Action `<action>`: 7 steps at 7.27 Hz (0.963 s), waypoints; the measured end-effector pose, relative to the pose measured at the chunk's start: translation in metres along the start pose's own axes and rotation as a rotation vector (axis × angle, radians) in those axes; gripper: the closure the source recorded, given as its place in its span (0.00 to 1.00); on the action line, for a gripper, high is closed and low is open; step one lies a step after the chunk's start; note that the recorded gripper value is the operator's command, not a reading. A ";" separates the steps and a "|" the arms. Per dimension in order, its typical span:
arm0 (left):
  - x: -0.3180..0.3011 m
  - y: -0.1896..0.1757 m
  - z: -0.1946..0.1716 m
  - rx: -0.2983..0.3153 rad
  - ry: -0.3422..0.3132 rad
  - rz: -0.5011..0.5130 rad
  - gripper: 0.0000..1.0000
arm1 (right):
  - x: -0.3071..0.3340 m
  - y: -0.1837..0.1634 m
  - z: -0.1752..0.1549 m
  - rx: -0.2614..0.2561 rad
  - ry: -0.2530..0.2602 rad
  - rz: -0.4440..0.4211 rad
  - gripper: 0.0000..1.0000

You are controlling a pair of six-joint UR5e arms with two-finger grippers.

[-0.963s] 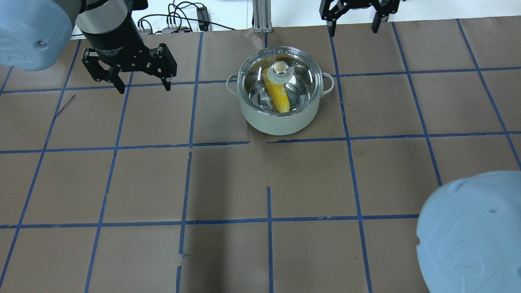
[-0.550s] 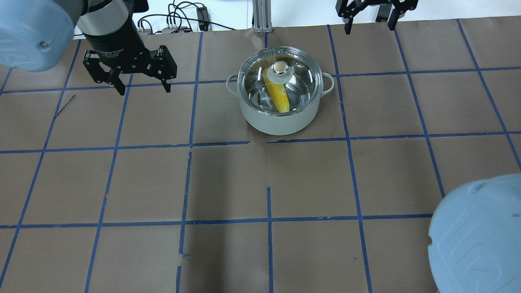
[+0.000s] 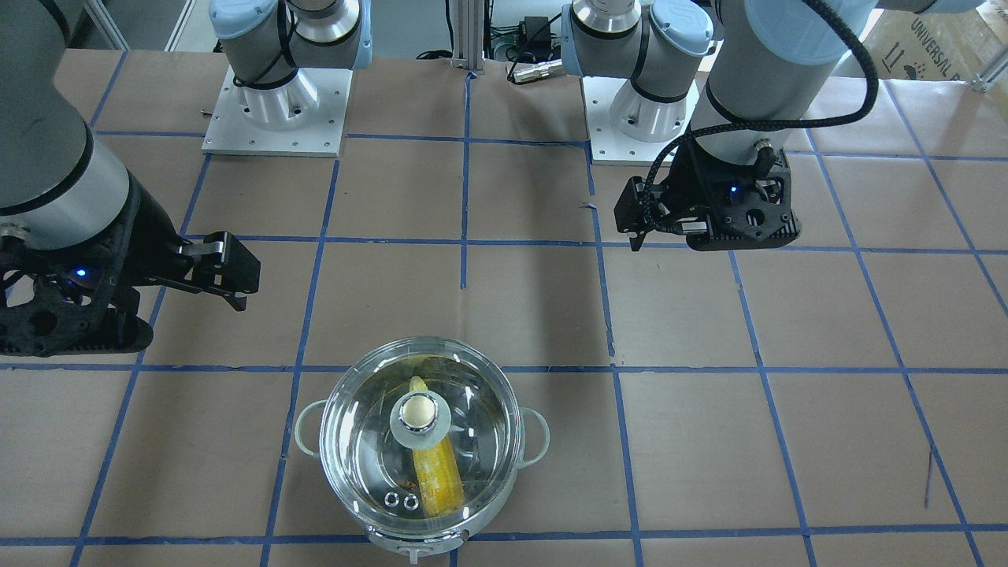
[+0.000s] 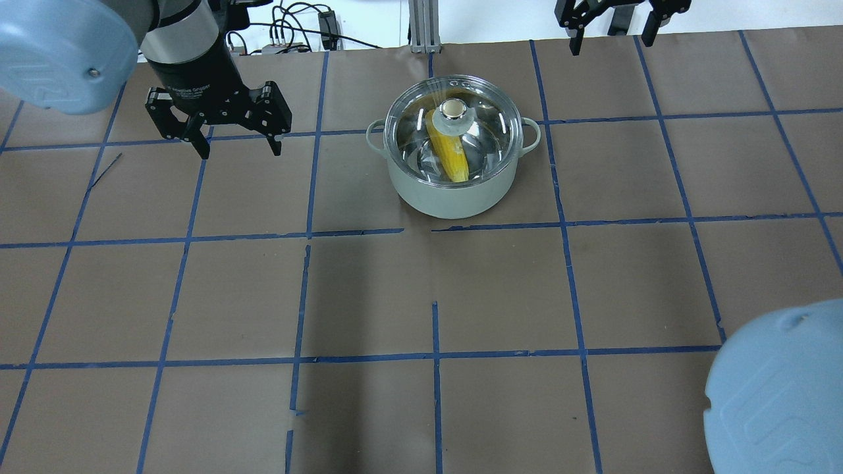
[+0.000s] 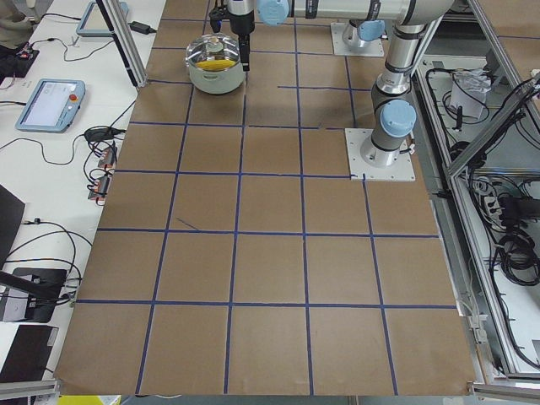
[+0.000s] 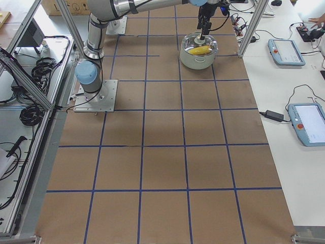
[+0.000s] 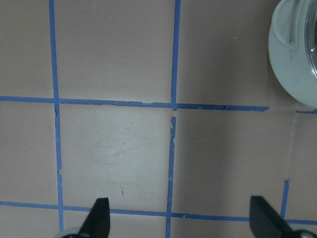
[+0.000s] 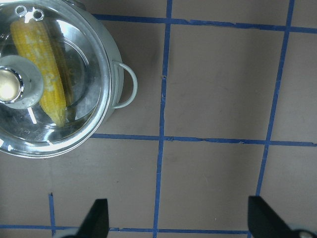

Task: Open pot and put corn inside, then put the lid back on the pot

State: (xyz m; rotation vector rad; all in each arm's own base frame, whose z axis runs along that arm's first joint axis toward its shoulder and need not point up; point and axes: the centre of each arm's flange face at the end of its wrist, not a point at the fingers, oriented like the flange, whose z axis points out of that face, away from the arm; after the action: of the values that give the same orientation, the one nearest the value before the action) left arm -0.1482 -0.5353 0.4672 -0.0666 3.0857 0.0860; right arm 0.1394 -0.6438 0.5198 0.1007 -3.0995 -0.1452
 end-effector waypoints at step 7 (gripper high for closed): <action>0.002 0.002 0.002 -0.012 -0.002 0.008 0.00 | -0.001 0.067 0.008 0.049 -0.001 0.010 0.01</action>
State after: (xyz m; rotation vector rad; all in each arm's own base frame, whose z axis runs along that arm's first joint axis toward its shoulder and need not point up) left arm -0.1504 -0.5338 0.4652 -0.0551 3.0840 0.1046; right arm 0.1363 -0.5761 0.5181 0.0858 -3.1044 -0.0690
